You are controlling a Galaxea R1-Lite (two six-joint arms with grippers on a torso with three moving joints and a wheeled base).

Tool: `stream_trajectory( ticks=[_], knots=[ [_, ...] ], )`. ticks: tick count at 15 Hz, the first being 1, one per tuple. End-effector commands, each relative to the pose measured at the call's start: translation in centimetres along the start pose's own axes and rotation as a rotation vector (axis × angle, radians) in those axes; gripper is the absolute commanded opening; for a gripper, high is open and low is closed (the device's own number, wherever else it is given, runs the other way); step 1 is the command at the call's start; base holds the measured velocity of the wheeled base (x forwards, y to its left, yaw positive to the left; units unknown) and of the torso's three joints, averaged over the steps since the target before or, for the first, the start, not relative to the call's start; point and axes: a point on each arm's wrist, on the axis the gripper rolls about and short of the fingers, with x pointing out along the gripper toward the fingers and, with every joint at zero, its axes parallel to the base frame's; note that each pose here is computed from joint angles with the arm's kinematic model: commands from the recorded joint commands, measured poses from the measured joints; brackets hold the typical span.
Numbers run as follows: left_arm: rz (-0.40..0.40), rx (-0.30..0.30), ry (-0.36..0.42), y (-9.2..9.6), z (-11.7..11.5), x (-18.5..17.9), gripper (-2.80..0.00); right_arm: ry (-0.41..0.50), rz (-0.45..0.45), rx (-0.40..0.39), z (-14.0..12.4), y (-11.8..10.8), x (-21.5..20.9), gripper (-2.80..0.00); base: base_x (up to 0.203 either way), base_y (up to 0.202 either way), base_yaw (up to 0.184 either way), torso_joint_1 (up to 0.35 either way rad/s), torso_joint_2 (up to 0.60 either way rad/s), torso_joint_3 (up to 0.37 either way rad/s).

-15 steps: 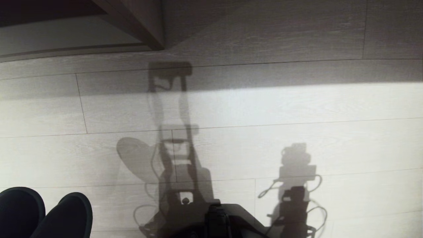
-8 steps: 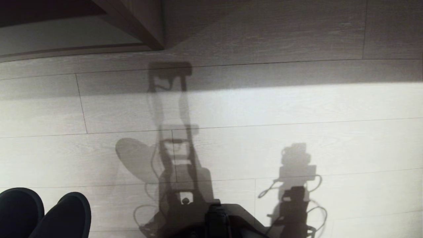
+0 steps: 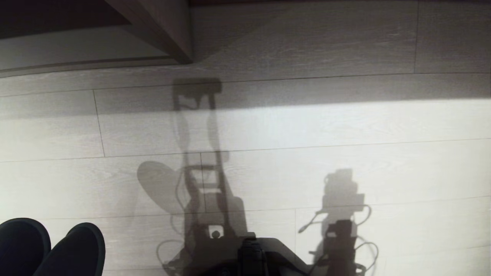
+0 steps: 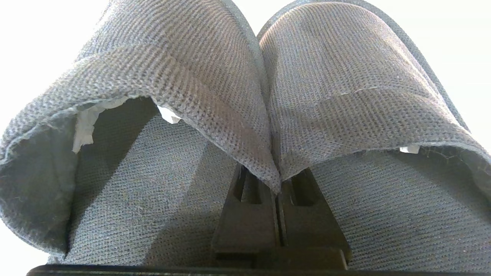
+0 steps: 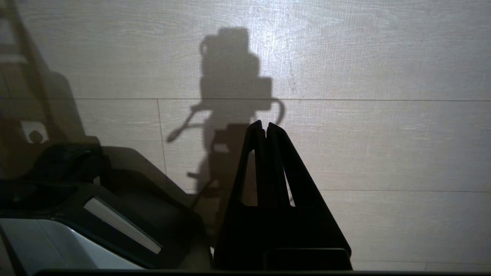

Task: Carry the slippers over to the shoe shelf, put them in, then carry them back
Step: Place the slippers on the floor

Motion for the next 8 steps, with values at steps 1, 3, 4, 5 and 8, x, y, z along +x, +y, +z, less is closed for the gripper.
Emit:
stream_trajectory(
  ticks=[1,3,4,5,8],
  knots=[
    [-0.002,0.004,0.004,0.00,0.00,0.02,-2.80,-0.002,0.002,0.000,0.00,0.00,-0.01,-2.80,0.000,0.000,0.000,0.002,0.00,0.177],
    [-0.001,0.003,0.004,-0.01,0.00,0.02,-2.80,-0.002,0.001,0.001,0.00,0.00,-0.01,-2.80,0.000,0.000,0.000,0.005,0.00,0.186],
    [-0.001,0.001,0.004,-0.01,0.00,0.02,-2.80,-0.002,0.001,0.001,0.00,0.00,-0.01,-2.80,0.000,0.000,0.000,-0.001,0.00,0.199],
    [0.000,0.001,0.002,-0.01,0.01,0.02,-2.80,-0.002,0.001,0.001,0.00,0.00,-0.01,-2.80,0.000,0.000,0.000,0.007,0.00,0.203],
    [-0.001,0.004,0.004,-0.01,0.00,0.02,-2.80,-0.002,0.001,0.001,0.00,0.00,-0.01,-2.80,0.000,0.000,0.000,0.000,0.00,0.202]
  ],
)
